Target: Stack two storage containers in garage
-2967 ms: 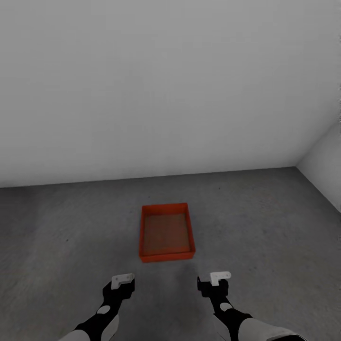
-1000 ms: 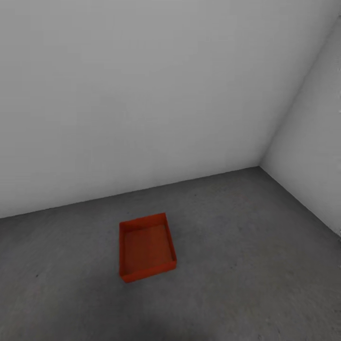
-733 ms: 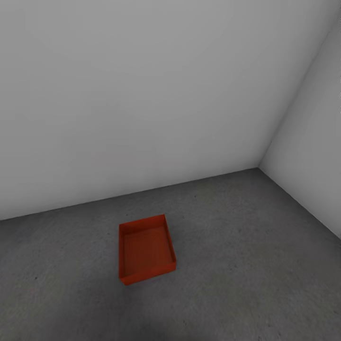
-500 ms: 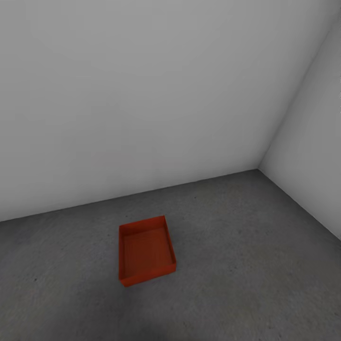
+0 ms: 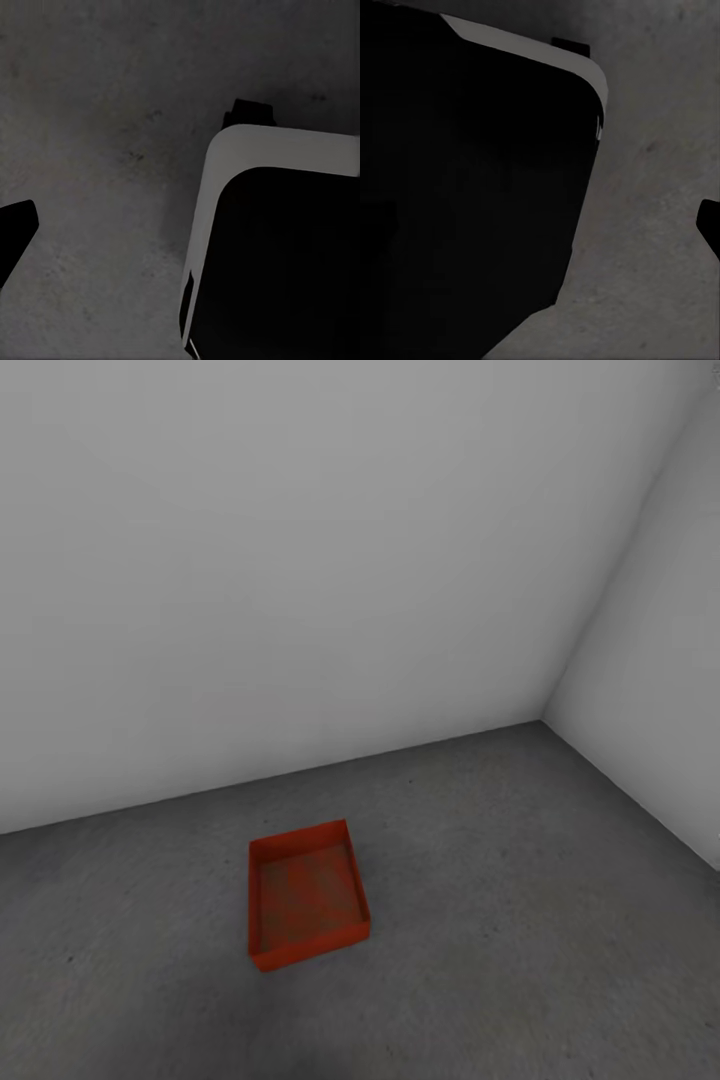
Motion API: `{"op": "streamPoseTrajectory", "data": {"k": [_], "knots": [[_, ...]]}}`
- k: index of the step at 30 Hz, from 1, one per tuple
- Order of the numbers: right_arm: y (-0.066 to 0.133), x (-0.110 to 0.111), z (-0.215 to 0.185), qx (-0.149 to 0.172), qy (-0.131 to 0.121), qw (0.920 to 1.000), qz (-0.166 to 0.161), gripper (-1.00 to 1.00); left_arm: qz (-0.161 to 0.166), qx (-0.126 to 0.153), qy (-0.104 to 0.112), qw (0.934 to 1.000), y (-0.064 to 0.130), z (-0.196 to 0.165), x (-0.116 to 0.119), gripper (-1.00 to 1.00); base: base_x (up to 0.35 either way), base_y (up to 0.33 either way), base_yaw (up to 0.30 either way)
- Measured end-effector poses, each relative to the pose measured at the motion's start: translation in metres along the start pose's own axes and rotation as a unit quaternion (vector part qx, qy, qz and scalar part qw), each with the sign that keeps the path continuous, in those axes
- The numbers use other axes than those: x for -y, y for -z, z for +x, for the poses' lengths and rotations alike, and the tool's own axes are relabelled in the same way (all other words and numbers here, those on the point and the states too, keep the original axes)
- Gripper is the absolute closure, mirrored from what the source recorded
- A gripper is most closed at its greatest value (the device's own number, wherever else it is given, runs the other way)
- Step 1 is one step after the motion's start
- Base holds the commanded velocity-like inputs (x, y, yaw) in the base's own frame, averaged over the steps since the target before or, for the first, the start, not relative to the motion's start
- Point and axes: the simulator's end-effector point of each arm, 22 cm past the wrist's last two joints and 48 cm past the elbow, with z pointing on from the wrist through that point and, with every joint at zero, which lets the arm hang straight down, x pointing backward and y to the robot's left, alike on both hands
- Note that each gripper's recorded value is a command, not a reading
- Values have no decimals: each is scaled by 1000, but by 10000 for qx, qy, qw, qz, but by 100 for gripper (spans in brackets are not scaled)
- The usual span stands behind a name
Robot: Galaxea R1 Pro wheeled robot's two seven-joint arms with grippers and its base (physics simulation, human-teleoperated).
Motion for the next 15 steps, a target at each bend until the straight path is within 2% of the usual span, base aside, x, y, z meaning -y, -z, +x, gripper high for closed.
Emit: {"op": "streamPoseTrajectory", "data": {"k": [15], "knots": [[1, 1, -5, 95, 31, 9999, 24, -100, 10, 115, 11, 9999, 3, -10, 0, -100, 0, 0, -44]]}}
